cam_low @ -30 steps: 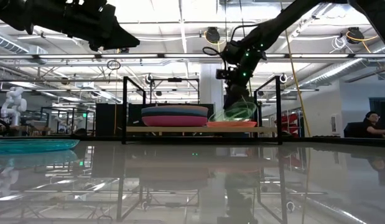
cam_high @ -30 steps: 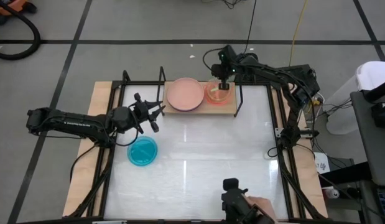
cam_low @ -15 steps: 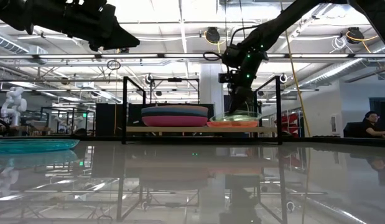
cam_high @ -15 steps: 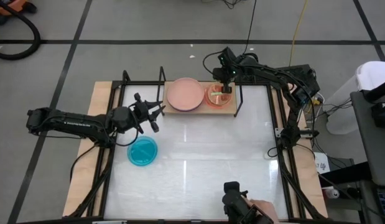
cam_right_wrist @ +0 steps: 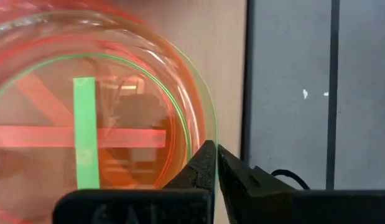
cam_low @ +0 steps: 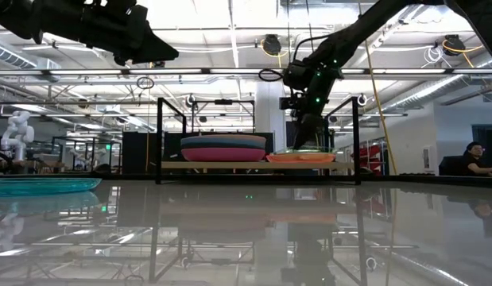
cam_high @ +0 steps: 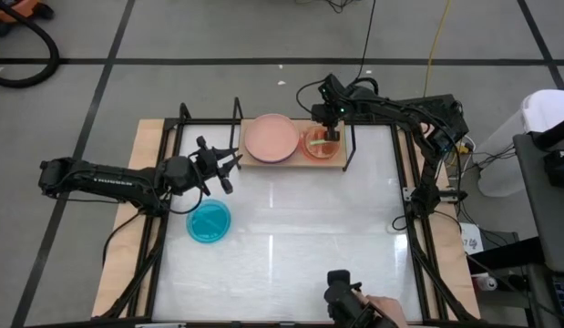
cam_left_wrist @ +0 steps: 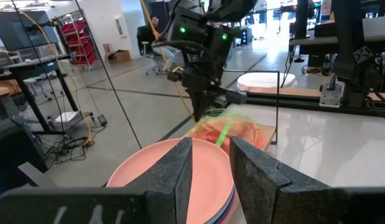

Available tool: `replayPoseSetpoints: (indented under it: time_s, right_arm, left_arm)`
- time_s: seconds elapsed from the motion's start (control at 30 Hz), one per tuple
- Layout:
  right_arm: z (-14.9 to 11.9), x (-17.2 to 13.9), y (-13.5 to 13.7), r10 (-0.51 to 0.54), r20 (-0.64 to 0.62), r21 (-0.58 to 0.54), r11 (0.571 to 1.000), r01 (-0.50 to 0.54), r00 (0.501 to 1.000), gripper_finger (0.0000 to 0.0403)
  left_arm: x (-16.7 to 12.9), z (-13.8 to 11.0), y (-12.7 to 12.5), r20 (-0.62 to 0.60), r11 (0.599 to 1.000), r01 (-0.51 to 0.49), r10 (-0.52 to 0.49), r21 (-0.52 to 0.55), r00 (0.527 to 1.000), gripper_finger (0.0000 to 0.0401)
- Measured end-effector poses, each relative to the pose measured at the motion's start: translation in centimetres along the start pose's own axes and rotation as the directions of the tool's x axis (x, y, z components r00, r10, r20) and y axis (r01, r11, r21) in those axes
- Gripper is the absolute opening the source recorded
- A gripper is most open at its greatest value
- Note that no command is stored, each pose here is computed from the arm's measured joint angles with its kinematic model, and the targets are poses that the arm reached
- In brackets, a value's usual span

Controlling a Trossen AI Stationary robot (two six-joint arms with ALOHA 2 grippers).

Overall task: Place and stack plates onto a shelf
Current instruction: Stack the green transparent plate on top of the pink transparent plate on the shelf

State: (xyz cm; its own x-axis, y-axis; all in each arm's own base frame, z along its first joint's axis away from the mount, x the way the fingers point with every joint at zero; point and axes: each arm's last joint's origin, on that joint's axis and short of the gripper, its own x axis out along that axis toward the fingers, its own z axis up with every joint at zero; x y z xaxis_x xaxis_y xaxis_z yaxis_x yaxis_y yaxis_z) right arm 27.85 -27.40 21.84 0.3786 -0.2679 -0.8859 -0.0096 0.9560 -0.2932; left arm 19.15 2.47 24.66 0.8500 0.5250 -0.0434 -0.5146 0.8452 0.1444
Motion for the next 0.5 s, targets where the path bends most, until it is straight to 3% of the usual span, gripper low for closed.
replayPoseSetpoints:
  time_s: [0.3,0.5]
  right_arm:
    - [-1.2,1.6,0.8,-0.049,-0.061,-0.044,0.998,0.046,0.997,0.0042]
    - [-0.6,0.7,0.3,-0.113,0.000,-0.022,0.993,0.113,0.994,0.0090]
  left_arm:
    - [0.0,0.0,0.0,0.000,1.000,0.000,0.000,0.000,1.000,0.0113]
    - [0.0,0.0,0.0,0.000,1.000,0.000,0.000,0.000,1.000,0.0113]
